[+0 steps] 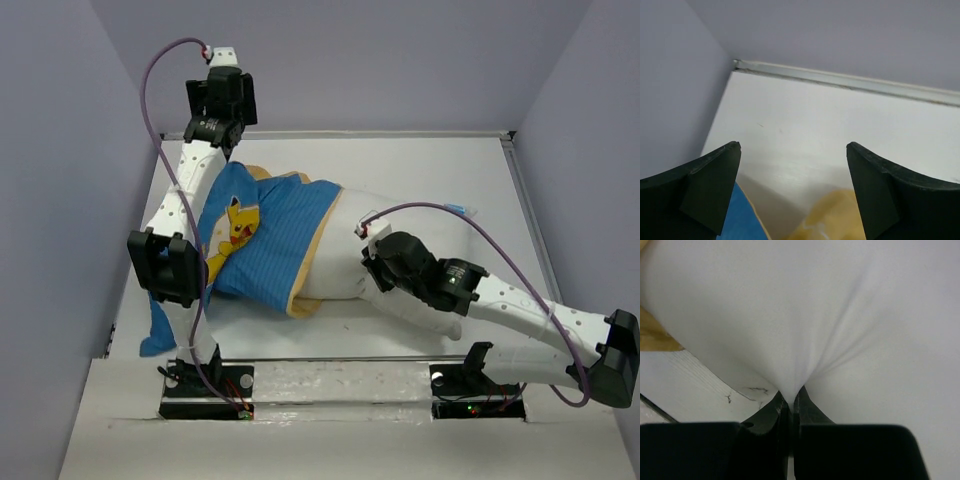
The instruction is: Put the pillow into the pillowcase
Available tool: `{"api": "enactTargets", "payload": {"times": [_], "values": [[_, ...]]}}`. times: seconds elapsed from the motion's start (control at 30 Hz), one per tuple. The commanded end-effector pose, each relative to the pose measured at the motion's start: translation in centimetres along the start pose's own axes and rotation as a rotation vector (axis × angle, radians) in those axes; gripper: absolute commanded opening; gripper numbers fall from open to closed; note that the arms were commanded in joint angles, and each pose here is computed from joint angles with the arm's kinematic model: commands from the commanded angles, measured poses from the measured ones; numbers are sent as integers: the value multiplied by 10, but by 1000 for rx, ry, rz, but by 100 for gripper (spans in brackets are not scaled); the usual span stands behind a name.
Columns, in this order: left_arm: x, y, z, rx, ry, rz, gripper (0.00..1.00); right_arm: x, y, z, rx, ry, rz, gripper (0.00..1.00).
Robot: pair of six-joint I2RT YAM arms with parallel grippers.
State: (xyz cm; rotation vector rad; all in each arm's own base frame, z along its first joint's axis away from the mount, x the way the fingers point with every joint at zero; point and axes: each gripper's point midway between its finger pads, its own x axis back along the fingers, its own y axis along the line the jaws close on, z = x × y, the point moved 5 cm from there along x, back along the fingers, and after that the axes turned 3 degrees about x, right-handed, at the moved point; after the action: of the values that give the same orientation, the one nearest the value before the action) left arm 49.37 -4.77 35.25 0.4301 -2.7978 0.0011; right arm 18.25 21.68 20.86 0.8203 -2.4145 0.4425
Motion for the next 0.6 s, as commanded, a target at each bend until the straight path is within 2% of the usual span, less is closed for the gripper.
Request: {"api": "enactTargets", "payload": {"times": [0.0,0.03,0.07,0.1,0.17,0.27,0.4,0.57], "values": [[132,-27,-43,72,-96,283,93,12,-22,-24,-89,-124,145,0],[160,-50,-32,61,-73,400,90,16,-22,-26,-101,-146,142,0],[181,-53,-12,43,-35,454,88,17,-22,-26,-116,-154,139,0],[201,-64,-14,48,-44,522,86,18,-21,-26,-128,-162,134,0],[227,-94,28,-16,40,603,86,17,-20,-29,-143,-180,109,0],[226,-121,60,-81,97,613,86,15,-17,-30,-160,-189,96,0],[221,-147,81,-176,128,578,87,10,-11,-30,-179,-200,60,0],[205,-164,113,-282,197,530,87,7,-2,-34,-177,-225,-4,0]]}}
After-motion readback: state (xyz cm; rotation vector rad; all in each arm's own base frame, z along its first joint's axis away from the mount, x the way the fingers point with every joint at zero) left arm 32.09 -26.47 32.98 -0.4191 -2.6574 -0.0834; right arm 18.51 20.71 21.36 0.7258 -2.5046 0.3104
